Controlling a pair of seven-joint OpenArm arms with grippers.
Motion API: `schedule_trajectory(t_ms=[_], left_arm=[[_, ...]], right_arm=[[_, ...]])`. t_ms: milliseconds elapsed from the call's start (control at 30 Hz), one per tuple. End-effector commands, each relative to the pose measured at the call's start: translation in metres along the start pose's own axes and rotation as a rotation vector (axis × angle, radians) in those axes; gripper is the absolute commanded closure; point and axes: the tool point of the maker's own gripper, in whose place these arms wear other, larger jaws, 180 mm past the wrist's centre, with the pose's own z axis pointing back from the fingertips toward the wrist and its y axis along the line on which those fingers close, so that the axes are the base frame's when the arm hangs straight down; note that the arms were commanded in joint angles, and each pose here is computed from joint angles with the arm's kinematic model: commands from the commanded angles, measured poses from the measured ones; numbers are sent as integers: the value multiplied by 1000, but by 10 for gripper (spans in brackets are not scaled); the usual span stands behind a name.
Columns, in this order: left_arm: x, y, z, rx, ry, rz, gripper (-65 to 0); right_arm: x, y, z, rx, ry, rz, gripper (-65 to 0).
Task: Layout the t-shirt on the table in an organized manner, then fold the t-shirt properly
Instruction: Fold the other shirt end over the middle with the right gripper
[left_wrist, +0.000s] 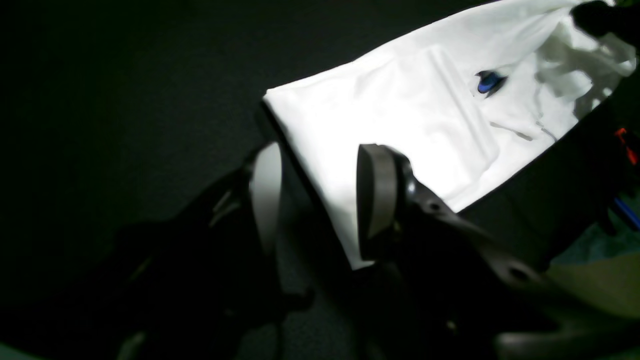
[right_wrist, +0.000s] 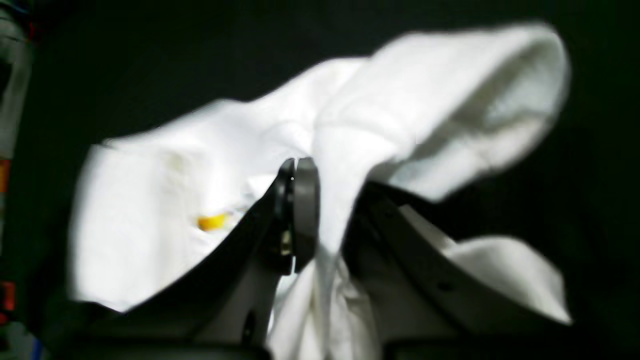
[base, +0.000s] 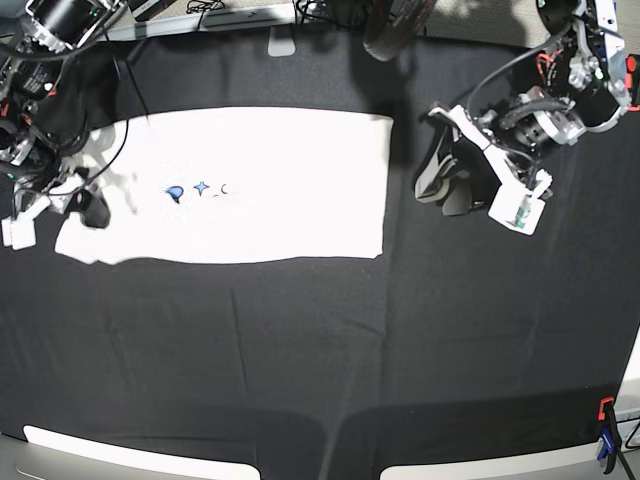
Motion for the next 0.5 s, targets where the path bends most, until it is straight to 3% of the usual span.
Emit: schedule_trajectory(t_ms=[0,167,467], left_arm=[[13,-3,2,-9,-48,-8,-232],[13,-3,2,-9,-48,-8,-232],[13,4,2,27,-48,35,-233]], right_arm=[[21,2,5,4,-58,41,0],[22,9,8,-5,-61,71,0],[33,58,9,45,-159,114,0]])
